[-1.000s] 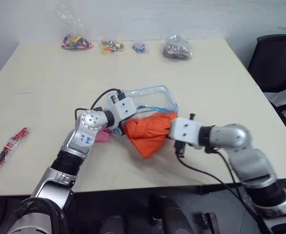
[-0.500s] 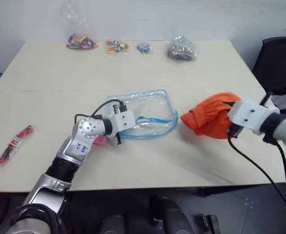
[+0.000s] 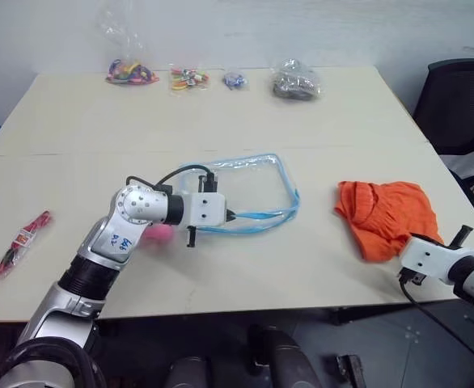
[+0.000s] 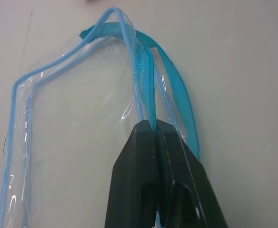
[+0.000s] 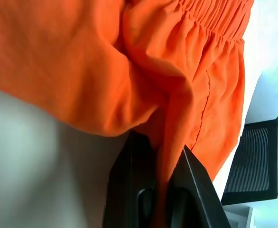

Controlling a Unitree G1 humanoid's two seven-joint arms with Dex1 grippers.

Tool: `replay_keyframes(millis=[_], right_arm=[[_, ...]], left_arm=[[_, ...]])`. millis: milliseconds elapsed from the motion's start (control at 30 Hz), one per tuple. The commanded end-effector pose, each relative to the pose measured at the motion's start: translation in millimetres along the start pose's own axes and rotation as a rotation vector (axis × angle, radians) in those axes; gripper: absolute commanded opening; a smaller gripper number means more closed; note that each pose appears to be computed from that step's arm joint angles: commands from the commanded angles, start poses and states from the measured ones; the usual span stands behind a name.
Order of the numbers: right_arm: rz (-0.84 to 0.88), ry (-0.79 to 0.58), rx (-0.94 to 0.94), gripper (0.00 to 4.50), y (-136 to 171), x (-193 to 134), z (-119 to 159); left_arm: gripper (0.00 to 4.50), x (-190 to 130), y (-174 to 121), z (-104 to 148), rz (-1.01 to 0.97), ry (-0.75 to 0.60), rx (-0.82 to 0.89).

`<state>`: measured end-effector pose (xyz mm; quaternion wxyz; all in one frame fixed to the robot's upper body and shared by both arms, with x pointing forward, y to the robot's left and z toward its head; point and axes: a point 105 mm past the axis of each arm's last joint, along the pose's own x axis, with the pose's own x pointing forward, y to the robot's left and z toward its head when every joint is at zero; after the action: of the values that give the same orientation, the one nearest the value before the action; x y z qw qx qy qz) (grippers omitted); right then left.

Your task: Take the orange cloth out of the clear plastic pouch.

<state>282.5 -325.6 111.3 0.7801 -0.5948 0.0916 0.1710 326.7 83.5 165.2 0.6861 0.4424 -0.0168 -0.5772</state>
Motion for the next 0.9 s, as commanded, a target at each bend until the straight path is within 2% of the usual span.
replay_keyframes(millis=[33,100,133,233,367,433,533,633,733,833,900], right_arm=[[-0.020,0.008,-0.058,0.02,-11.2,-5.9,-8.5],[-0.032,0.012,-0.038,0.00,-14.8,-8.8,-13.2],[-0.023,0.006,-0.022,0.53,-15.9,-10.1,-13.5],[0.020,-0.018,0.030,1.36,-15.9,-13.5,-11.0],[0.054,-0.067,0.153,2.79,-25.6,-22.4,-2.8],[0.079,-0.095,0.281,3.57,-32.1,-32.7,1.2],[0.150,-0.132,0.506,4.50,-38.6,-57.3,4.2],[0.210,-0.109,0.747,4.50,-46.3,-89.4,-7.5],[0.200,0.009,0.925,4.50,-47.9,-121.9,-37.9],[0.168,0.064,1.044,4.50,-48.6,-151.3,-56.7],[0.168,0.056,1.118,4.50,-47.2,-169.2,-59.2]], left_arm=[[0.00,-9.7,8.6,21.1,-0.003,-0.071,0.007],[0.43,-12.7,11.6,26.7,-0.005,-0.102,-0.039],[0.58,-15.4,11.0,30.5,-0.019,-0.124,-0.060],[1.46,-23.7,4.4,37.4,-0.077,-0.158,-0.086],[2.76,-36.8,-2.2,40.7,-0.126,-0.181,-0.113],[3.44,-45.5,3.5,44.1,-0.098,-0.220,-0.153],[4.37,-65.3,14.5,41.9,-0.044,-0.264,-0.257],[4.44,-99.2,8.2,34.9,-0.090,-0.295,-0.395],[4.44,-129.0,-0.3,26.8,-0.128,-0.272,-0.485],[4.44,-143.8,2.8,23.6,-0.111,-0.243,-0.510],[4.44,-151.4,3.3,22.2,-0.115,-0.237,-0.516]])
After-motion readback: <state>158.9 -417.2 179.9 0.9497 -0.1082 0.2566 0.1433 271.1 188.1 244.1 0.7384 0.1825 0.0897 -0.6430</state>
